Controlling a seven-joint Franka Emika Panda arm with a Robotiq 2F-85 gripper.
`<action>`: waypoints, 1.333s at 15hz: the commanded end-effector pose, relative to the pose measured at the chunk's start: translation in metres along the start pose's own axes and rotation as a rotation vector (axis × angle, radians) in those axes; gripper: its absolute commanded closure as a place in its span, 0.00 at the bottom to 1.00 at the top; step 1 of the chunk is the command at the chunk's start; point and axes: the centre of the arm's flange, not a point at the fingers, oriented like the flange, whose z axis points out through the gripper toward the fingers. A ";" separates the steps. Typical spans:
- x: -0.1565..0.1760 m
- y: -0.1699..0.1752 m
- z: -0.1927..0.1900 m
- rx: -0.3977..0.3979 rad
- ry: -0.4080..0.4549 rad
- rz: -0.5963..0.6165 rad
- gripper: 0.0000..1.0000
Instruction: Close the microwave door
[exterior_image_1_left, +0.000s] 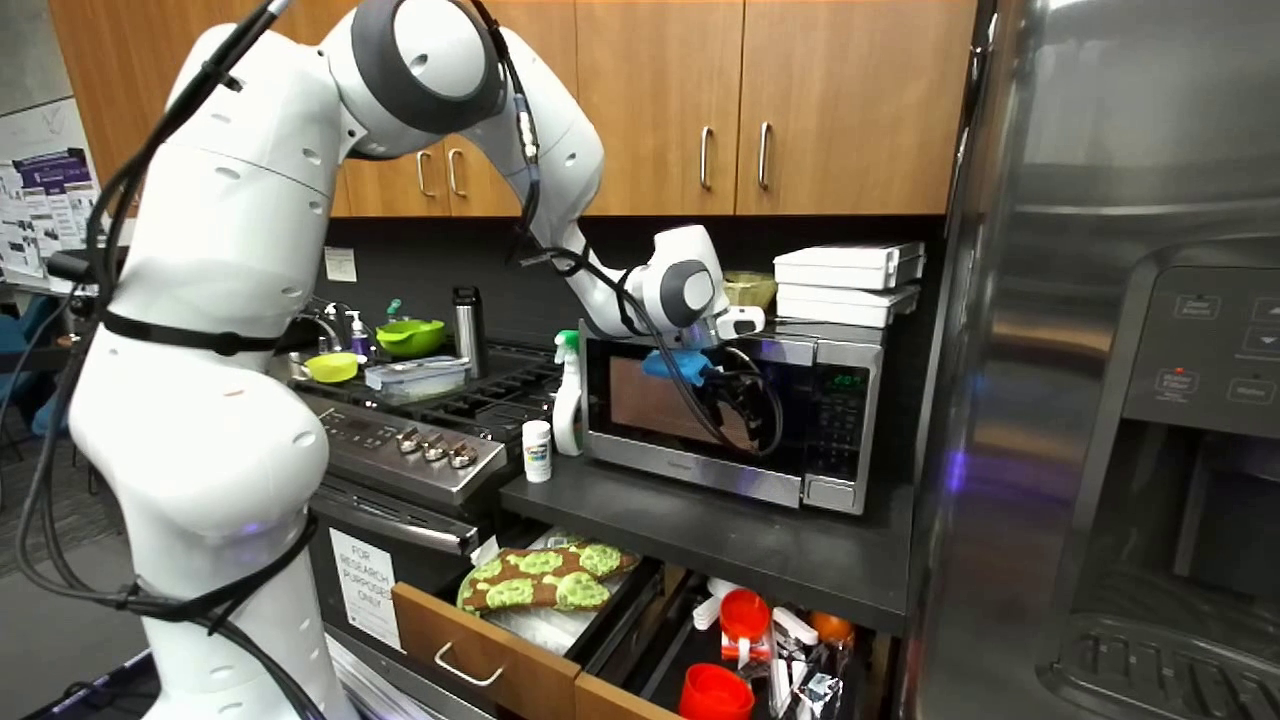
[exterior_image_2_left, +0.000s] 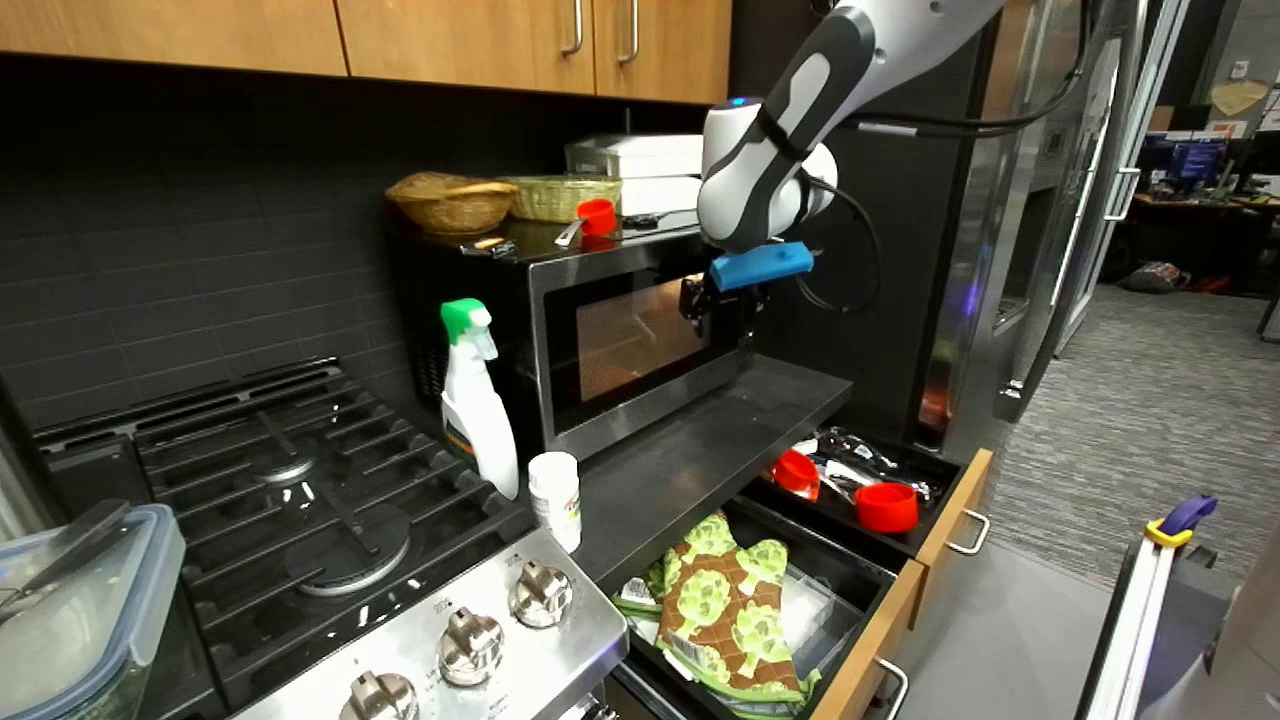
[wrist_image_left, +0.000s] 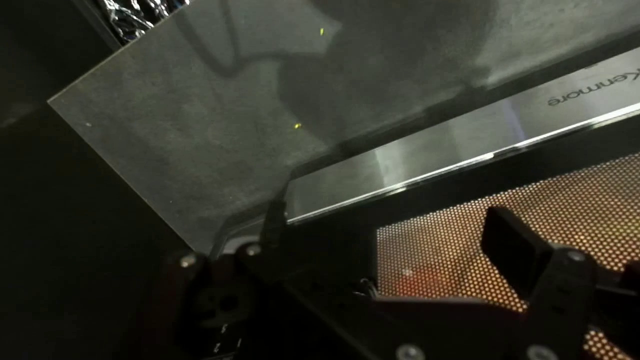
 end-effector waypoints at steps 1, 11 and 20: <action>0.018 -0.012 0.007 -0.025 0.050 -0.002 0.00; 0.017 -0.045 0.010 -0.037 0.073 -0.074 0.00; 0.024 -0.044 0.015 -0.134 0.123 -0.078 0.00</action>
